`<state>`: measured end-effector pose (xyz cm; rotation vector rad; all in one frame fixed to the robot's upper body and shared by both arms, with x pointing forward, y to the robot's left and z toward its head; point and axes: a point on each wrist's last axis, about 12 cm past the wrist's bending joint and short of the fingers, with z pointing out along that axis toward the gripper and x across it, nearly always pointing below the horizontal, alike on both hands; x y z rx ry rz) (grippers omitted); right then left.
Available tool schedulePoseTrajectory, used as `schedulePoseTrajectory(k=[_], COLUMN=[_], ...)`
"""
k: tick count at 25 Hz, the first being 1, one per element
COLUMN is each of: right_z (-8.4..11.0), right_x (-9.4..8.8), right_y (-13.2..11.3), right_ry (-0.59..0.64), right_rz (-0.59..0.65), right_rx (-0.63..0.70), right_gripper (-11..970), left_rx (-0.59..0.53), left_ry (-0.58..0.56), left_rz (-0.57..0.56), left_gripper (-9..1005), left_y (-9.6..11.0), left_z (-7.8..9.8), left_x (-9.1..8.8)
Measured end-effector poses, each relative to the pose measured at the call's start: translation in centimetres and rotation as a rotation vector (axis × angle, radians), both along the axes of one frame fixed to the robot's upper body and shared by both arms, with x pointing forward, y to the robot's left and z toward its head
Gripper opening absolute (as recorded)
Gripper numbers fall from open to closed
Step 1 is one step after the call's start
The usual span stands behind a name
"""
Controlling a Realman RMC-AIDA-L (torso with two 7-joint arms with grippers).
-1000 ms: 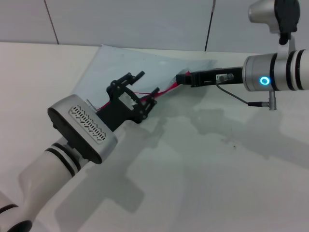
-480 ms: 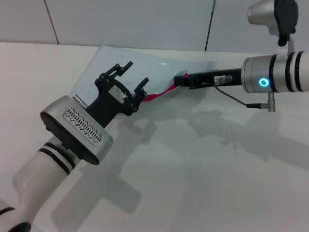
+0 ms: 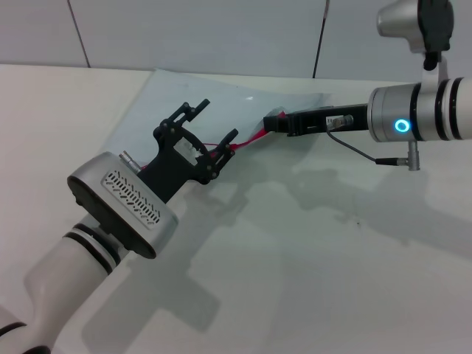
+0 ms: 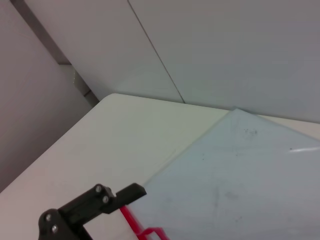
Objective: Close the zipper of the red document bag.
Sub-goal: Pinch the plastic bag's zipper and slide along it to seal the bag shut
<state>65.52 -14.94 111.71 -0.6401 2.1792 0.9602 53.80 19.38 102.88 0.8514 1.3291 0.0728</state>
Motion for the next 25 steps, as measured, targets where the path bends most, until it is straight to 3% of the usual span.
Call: schedulePoseTrajectory(k=[3,6,12,25], right_z=[0.0,0.0,-0.1,-0.1], right_x=[0.0,0.0,-0.1,-0.3], right_y=[0.0,0.0,0.0,0.1], right_ry=[0.000,0.001,0.002,0.006], right_rz=[0.001,0.002,0.004,0.020], right_rx=[0.000,-0.001,-0.003,0.003], right_gripper=[27,27,27,28], left_rx=[-0.003,-0.005,0.017,0.065], left_ry=[0.004,0.011,0.042,0.076], left_rz=[0.007,0.017,-0.008,-0.015], left_gripper=[571,790,873,873], left_y=[0.1,0.3,0.2,0.3], left_z=[-0.1,-0.2,-0.7,-1.0], left_x=[0.0,-0.2,-0.5,0.2])
